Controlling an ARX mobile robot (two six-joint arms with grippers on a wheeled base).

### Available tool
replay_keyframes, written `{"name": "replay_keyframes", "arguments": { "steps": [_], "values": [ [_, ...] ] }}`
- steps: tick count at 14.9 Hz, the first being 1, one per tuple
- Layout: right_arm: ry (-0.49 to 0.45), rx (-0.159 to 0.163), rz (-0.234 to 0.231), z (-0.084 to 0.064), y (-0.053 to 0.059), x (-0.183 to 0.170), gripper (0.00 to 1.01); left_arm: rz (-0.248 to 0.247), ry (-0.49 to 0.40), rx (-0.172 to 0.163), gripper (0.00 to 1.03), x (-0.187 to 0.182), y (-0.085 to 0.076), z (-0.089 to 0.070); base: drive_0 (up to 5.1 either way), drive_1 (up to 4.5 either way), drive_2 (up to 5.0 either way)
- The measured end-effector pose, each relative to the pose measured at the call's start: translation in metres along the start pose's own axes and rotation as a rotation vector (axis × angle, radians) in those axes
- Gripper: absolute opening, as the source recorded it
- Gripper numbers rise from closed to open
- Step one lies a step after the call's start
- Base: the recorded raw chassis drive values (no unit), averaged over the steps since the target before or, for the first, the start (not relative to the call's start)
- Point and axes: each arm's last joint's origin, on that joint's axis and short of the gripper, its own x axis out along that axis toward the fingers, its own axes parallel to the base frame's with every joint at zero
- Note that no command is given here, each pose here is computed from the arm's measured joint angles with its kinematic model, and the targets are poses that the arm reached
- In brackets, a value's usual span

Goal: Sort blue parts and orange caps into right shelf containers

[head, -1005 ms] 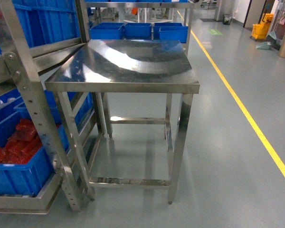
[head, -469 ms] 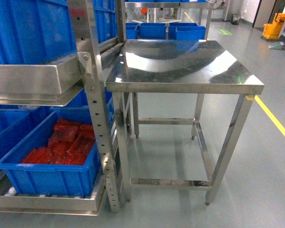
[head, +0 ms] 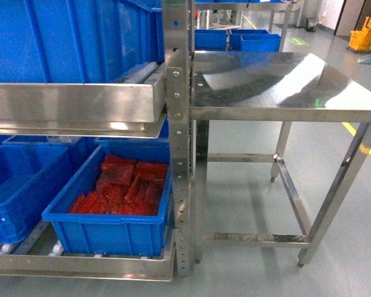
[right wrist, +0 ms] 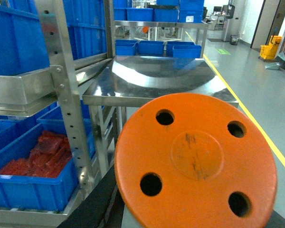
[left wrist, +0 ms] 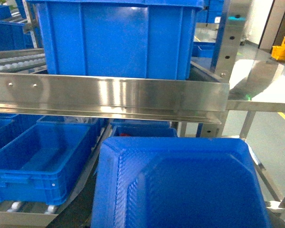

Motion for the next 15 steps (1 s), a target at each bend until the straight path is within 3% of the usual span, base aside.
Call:
{"name": "replay_keyframes", "arguments": {
  "steps": [15],
  "values": [
    [0.003,0.0,0.0,-0.0003,0.0,0.0,0.44,0.0,0.001,0.0,0.43,0.0,0.0,-0.0001,-5.1,2.38,2.4]
  ]
}}
